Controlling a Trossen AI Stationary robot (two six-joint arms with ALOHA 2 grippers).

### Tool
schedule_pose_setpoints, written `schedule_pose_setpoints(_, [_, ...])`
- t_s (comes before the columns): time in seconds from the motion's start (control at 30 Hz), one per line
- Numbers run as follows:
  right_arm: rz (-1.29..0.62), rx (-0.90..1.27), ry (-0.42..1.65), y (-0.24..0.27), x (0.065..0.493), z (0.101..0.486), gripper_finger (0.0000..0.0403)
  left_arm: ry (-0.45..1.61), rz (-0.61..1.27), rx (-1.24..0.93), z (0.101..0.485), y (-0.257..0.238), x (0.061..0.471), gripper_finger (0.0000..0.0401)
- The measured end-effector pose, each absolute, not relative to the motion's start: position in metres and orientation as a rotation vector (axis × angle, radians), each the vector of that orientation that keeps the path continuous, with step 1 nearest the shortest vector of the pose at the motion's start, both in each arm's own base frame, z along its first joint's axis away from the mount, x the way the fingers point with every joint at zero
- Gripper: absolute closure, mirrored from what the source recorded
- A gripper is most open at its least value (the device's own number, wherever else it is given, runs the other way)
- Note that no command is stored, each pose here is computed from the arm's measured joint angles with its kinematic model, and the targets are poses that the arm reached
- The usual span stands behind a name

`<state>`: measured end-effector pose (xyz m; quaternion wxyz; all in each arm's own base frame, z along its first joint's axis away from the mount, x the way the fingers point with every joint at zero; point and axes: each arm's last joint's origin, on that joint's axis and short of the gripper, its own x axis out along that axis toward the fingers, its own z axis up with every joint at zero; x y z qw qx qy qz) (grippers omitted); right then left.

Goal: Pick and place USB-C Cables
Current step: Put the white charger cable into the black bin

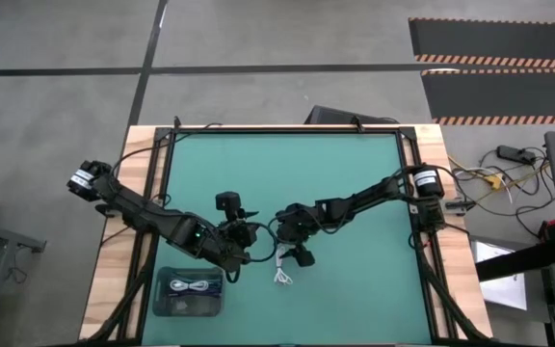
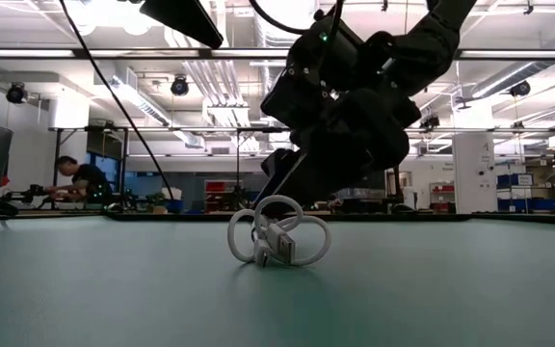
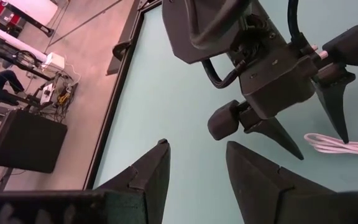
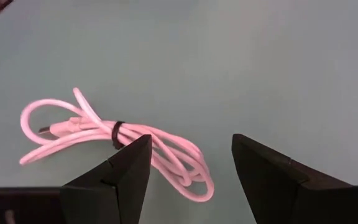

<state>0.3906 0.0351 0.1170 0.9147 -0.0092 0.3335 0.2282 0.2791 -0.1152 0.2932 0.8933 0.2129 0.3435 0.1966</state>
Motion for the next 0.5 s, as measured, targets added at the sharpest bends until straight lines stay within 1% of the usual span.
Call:
schedule_pose_setpoints(0.2, [0.52, 0.022, 0.689, 0.036, 0.395, 0.1, 0.0188, 0.714, 0.412, 0.44, 0.293, -0.114, 0.28, 0.026])
schedule_pose_setpoints(0.5, [0.544, 0.044, 0.664, 0.034, 0.4, 0.099, 0.0193, 0.714, 0.414, 0.439, 0.293, -0.113, 0.28, 0.026])
